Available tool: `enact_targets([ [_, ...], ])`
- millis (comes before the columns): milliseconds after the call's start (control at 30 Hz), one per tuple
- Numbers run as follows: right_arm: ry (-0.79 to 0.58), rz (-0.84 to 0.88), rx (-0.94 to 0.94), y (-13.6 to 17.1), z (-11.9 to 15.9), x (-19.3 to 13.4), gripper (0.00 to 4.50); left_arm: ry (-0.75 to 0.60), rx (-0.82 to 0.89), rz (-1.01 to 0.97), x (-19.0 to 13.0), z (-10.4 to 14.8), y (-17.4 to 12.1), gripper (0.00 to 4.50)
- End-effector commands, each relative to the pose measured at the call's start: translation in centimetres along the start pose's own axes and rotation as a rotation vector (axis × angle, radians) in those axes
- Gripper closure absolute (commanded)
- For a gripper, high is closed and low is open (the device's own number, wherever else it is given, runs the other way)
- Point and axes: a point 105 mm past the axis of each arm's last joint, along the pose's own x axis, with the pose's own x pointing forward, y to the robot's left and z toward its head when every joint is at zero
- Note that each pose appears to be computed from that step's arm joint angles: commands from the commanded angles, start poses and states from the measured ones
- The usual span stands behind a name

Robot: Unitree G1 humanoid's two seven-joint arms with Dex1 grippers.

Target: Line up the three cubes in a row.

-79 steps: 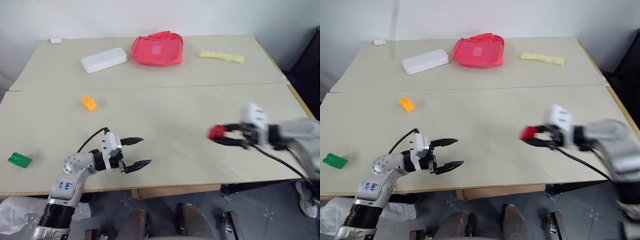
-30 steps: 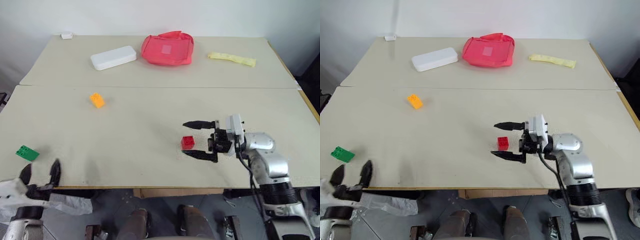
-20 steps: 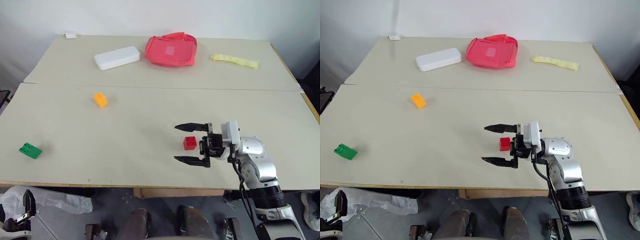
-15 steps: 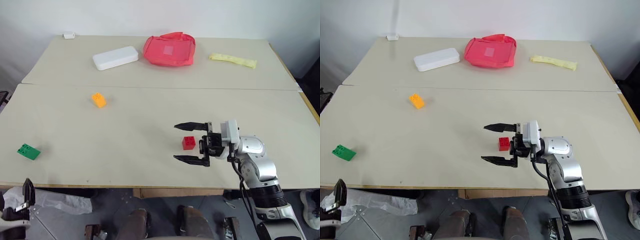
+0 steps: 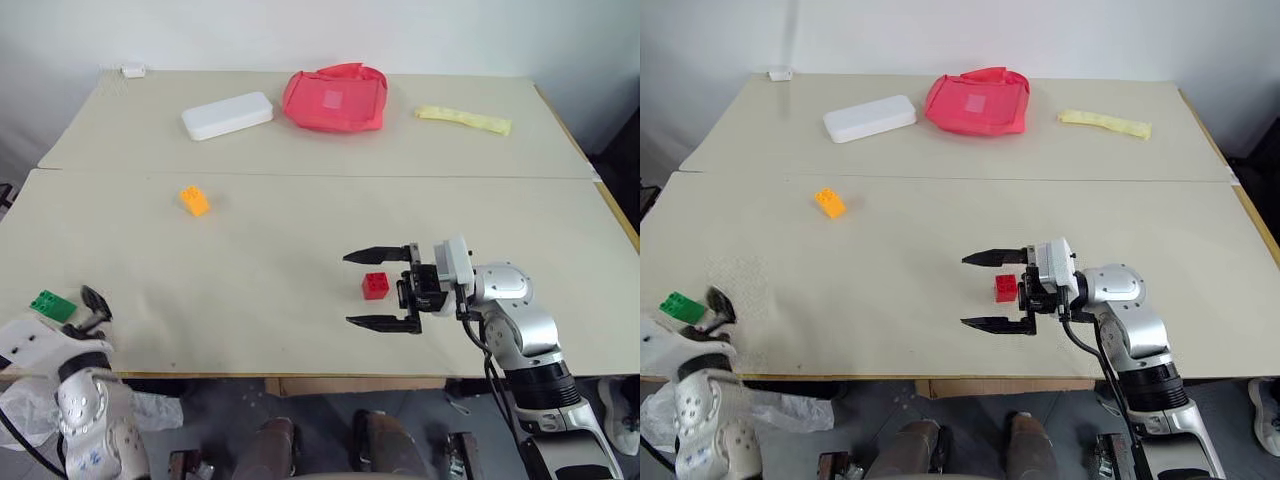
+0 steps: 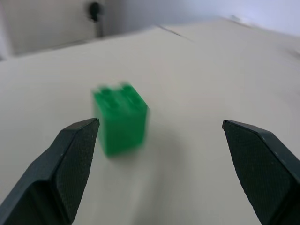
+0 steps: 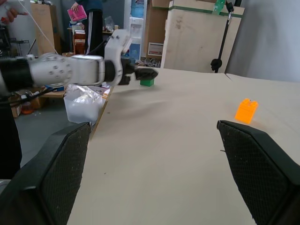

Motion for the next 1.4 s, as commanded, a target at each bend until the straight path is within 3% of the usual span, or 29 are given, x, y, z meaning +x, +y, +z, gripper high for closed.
enact_targets([
  [33, -0.004, 0.016, -0.016, 0.3, 0.6, 0.2, 0.01, -0.08, 0.01, 0.081, 0.3, 2.0, 0.2, 0.0],
  [167, 0.008, 0.005, -0.021, 0.0, 0.6, 0.0, 0.01, -0.047, -0.037, 0.203, 0.1, 1.1, 1.2, 0.0],
  [467, 0.015, -0.003, -0.019, 0.2, 0.5, 0.0, 0.01, 0.031, -0.028, 0.241, 1.3, -0.8, 1.8, 0.0],
  [567, 0.016, -0.005, -0.016, 0.3, 0.4, 0.0, 0.0, 0.05, -0.007, 0.215, 2.0, -1.2, 1.6, 0.61],
  [833, 0.019, -0.016, -0.011, 0.7, 0.1, -0.1, 0.0, 0.065, 0.002, 0.142, 2.7, -1.6, 0.5, 3.0],
  [933, 0.024, -0.024, -0.011, 0.8, -0.1, -0.2, 0.0, 0.032, 0.007, 0.083, 2.7, -1.0, 0.1, 3.02],
  [1000, 0.03, -0.044, -0.017, 0.9, 0.0, -0.5, 0.0, -0.023, -0.032, -0.128, 2.6, 0.3, -2.0, 3.02],
  [1067, 0.026, -0.082, -0.017, 0.8, 0.4, -1.3, 0.0, -0.094, 0.076, -0.544, 1.4, 1.7, -5.7, 3.02],
  [1133, 0.031, -0.119, -0.014, 0.8, 1.0, -2.2, 0.0, -0.039, 0.086, -0.899, -0.6, 1.3, -7.7, 3.02],
  [1200, 0.05, -0.15, -0.011, 0.9, 1.2, -3.0, 0.0, 0.033, 0.058, -1.102, -1.6, 1.1, -8.5, 3.02],
  [1267, 0.095, -0.223, -0.029, 1.2, 1.2, -5.2, 0.0, 0.091, 0.104, -1.464, -3.6, 1.9, -11.6, 3.02],
  [1333, 0.13, -0.283, -0.042, 1.4, 1.0, -6.8, 0.0, 0.129, 0.108, -1.676, -4.7, 2.5, -13.6, 3.02],
  [1400, 0.182, -0.363, -0.028, 1.9, 0.2, -8.8, 0.0, 0.183, 0.223, -1.953, -6.8, 1.0, -16.7, 3.02],
])
